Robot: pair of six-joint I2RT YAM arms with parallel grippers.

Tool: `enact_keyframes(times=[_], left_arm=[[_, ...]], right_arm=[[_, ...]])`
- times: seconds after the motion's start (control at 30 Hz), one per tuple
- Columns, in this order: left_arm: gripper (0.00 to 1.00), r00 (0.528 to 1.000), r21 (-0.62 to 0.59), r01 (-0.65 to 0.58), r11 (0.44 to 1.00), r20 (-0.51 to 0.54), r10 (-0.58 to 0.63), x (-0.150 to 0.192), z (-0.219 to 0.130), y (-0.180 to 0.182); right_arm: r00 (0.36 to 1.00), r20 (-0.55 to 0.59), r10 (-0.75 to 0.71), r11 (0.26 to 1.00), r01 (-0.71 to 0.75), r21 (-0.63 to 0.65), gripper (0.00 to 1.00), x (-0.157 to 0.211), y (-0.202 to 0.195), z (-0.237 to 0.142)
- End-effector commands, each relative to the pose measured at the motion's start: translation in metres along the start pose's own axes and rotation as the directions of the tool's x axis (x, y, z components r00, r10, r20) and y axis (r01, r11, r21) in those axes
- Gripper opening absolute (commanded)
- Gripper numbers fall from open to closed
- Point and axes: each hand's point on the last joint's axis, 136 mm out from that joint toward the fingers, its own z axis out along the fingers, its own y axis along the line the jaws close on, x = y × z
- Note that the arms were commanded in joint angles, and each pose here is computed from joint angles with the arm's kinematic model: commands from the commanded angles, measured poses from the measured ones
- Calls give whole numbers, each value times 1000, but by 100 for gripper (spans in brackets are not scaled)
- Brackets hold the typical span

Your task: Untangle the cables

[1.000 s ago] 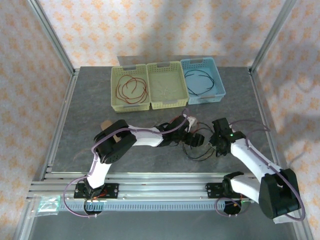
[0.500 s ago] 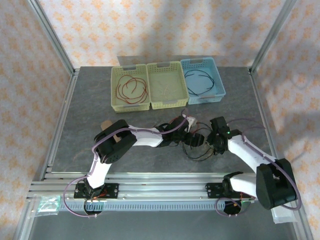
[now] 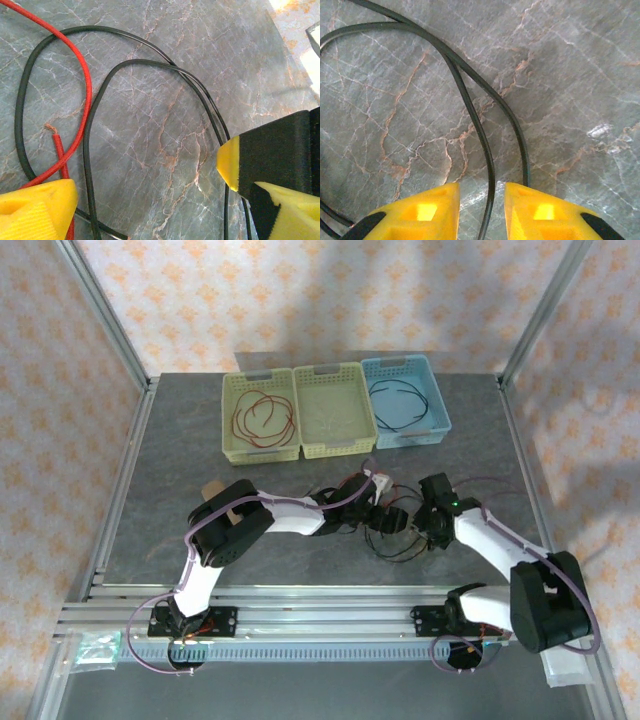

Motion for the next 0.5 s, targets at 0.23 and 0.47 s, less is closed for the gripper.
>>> enact_keyframes(times=[0.23, 0.47], left_arm=[[91, 1000, -12, 22, 1000, -14, -22, 10, -3, 6], [91, 1000, -8, 22, 1000, -12, -22, 12, -4, 7]], right_arm=[[1000, 16, 1, 1000, -1, -2, 29, -7, 5, -1], [1000, -6, -2, 1000, 2, 6, 26, -3, 3, 8]])
